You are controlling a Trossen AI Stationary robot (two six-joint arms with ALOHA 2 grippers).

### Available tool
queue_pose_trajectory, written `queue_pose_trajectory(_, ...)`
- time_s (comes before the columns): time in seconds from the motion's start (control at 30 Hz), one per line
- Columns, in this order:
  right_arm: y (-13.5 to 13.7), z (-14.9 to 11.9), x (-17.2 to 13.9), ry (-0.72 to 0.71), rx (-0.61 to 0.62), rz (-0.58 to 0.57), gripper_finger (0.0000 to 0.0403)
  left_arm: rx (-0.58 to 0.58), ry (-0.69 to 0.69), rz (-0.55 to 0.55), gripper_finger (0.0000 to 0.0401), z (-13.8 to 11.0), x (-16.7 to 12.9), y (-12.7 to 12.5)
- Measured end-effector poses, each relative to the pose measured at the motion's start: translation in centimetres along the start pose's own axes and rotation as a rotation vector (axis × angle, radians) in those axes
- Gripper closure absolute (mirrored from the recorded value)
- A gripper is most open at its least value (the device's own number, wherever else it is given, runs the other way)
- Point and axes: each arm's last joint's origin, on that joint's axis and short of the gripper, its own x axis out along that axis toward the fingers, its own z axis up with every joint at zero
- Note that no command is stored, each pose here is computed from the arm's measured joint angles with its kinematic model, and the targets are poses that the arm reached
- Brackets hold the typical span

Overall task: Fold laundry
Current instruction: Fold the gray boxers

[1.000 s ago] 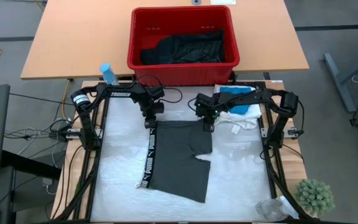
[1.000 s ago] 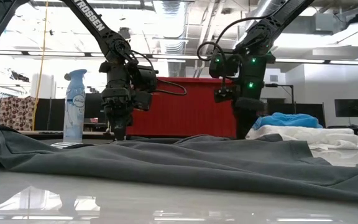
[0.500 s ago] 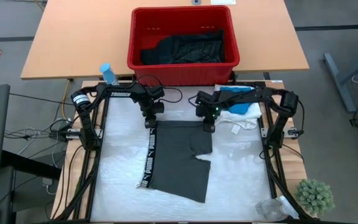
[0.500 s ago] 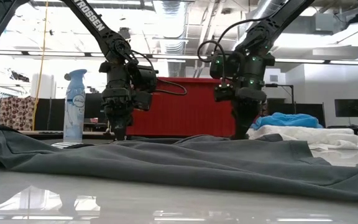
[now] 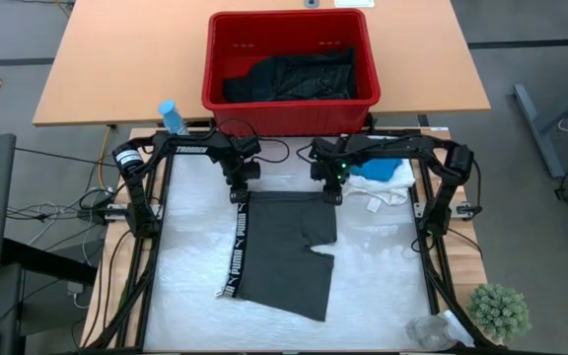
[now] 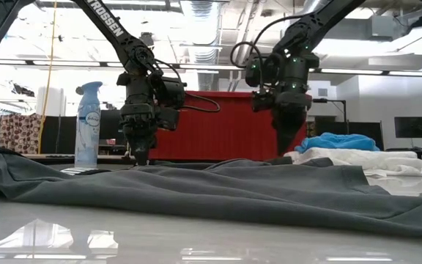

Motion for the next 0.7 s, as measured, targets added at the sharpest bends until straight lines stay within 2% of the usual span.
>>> queue_pose_trajectory(0.2, 0.3, 0.3, 0.5, -0.039, 0.002, -0.015, 0.0153, -0.022, -0.022, 0.007, 0.0395, 0.2, 0.0, 0.1)
queue_pose_trajectory(0.4, 0.0, 0.1, 0.7, -0.047, -0.001, -0.019, 0.0148, -0.038, -0.036, 0.013, 0.0395, 0.4, 0.0, 0.1)
queue_pose_trajectory(0.7, -0.2, -1.4, 3.2, 0.015, 0.026, -0.017, 0.0148, -0.066, -0.037, 0.011, 0.0395, 0.4, 0.0, 0.1)
